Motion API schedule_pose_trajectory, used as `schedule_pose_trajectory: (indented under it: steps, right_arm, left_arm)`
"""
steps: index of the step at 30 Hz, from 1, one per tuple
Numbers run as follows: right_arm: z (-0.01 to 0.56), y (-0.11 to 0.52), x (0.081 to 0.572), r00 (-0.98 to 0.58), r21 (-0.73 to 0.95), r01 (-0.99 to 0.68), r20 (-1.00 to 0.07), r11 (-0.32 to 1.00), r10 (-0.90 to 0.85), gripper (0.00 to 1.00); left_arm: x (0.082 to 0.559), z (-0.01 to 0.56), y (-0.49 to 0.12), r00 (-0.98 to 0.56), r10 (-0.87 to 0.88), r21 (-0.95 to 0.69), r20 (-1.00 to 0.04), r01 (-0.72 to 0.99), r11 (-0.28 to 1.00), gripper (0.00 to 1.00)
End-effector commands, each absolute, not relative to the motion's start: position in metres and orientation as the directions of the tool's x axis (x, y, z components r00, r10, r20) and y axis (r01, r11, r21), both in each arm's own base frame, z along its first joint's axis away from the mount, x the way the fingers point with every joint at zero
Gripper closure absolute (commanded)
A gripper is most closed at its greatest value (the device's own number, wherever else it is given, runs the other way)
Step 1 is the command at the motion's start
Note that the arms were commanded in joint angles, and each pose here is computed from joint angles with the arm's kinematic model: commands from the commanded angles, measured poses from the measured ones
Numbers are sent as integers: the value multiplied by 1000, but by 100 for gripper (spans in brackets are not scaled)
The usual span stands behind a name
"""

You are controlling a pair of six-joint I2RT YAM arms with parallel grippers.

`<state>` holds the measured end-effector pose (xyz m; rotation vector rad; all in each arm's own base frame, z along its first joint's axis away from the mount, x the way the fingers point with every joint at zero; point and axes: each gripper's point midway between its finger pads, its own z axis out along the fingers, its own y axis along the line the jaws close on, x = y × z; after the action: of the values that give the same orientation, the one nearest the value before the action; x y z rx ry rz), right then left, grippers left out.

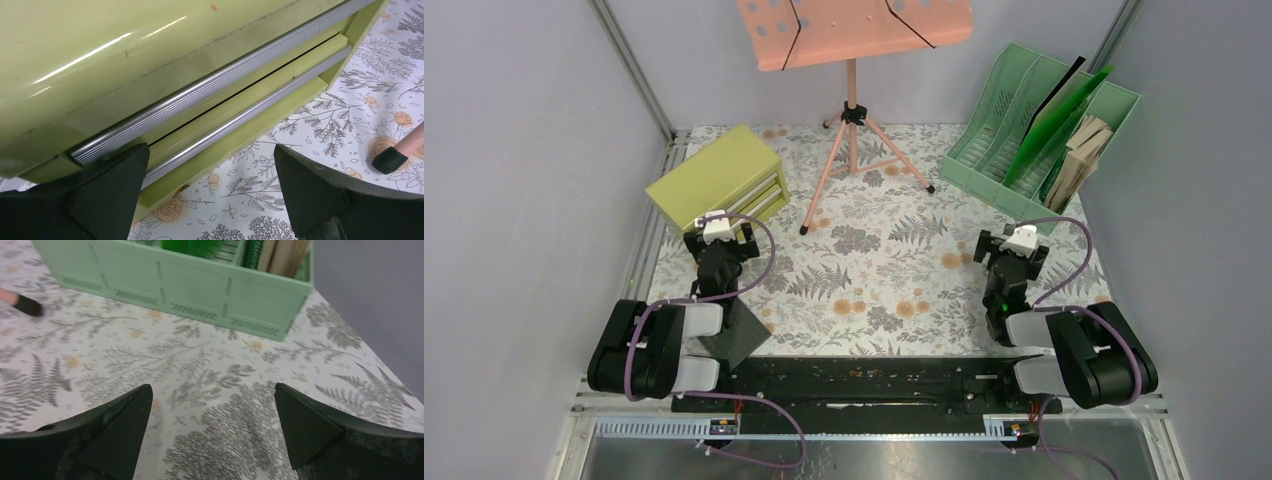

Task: Organize the desk
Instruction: Reset both arms

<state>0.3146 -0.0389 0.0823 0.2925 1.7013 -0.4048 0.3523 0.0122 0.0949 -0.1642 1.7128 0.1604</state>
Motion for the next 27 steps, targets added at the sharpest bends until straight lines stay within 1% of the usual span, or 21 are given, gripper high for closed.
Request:
schedule_pose_trajectory:
  steps: [1,3,5,27]
  right_arm:
    - [109,-15,341,-53,-38,296,-998,954,-24,0]
    - [108,-7,345,-45,-58,243,-998,968,-49,1]
    - [106,-6,345,-58,-58,237,-997,970,-45,0]
    - [106,-6,345,-55,-59,237,-997,970,-48,0]
  left_arm:
    - [367,125,6,-34,-47,-42,-998,-154,987,1]
    - [369,126,3,-31,-40,-36,-999,-138,990,1]
    - [369,125,3,-43,-44,-37,-998,-141,989,1]
    - [369,125,4,-40,-44,-38,-998,-146,989,1]
